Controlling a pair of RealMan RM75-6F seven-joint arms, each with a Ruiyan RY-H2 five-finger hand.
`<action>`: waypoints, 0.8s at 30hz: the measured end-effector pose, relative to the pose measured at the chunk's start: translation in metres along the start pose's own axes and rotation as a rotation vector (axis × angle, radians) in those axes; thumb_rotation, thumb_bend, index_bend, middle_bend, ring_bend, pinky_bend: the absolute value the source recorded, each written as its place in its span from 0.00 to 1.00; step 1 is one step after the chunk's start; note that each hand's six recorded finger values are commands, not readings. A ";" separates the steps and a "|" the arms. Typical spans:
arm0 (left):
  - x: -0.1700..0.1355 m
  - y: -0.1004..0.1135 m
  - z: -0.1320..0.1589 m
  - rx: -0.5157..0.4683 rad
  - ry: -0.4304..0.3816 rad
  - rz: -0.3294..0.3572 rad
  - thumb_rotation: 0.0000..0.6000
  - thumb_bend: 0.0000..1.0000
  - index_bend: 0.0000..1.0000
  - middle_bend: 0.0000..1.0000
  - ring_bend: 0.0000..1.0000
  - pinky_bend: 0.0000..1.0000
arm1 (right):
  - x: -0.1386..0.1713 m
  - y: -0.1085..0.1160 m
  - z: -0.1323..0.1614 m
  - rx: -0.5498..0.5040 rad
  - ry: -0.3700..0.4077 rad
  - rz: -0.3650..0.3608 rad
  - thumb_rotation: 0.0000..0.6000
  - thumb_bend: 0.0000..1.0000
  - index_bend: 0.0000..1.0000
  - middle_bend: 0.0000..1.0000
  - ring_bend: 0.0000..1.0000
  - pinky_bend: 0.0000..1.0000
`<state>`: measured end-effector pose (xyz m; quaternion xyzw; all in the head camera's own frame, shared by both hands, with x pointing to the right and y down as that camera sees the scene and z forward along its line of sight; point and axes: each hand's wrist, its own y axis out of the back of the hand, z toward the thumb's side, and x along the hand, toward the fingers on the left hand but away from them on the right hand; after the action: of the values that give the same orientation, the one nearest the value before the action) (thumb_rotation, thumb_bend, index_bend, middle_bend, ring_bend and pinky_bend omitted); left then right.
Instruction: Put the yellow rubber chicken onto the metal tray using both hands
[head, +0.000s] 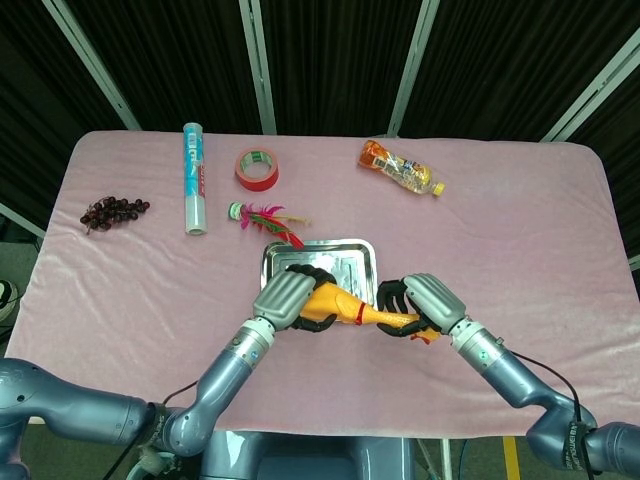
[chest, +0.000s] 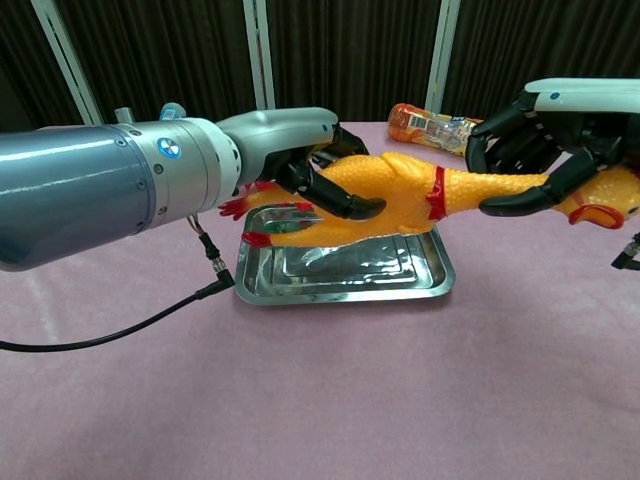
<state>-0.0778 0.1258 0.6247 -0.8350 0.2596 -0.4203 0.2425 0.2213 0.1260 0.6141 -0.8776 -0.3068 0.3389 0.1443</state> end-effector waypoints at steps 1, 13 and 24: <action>0.000 0.001 0.001 0.000 -0.003 0.006 0.88 0.56 0.58 0.45 0.32 0.19 | 0.000 0.000 0.000 0.001 0.000 -0.001 1.00 0.76 0.95 0.71 0.70 0.84; -0.001 0.000 0.007 0.012 -0.042 0.043 1.00 0.72 0.80 0.69 0.53 0.22 | 0.001 0.003 -0.002 -0.003 -0.001 -0.010 1.00 0.77 0.95 0.71 0.71 0.85; -0.004 -0.002 0.007 0.006 -0.045 0.031 1.00 0.24 0.31 0.41 0.42 0.22 | 0.002 0.005 -0.005 -0.006 -0.006 -0.015 1.00 0.77 0.95 0.71 0.71 0.85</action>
<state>-0.0739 0.1310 0.6199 -0.8394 0.2658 -0.3984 0.2570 0.2281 0.1235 0.6138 -0.8747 -0.3147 0.3397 0.1433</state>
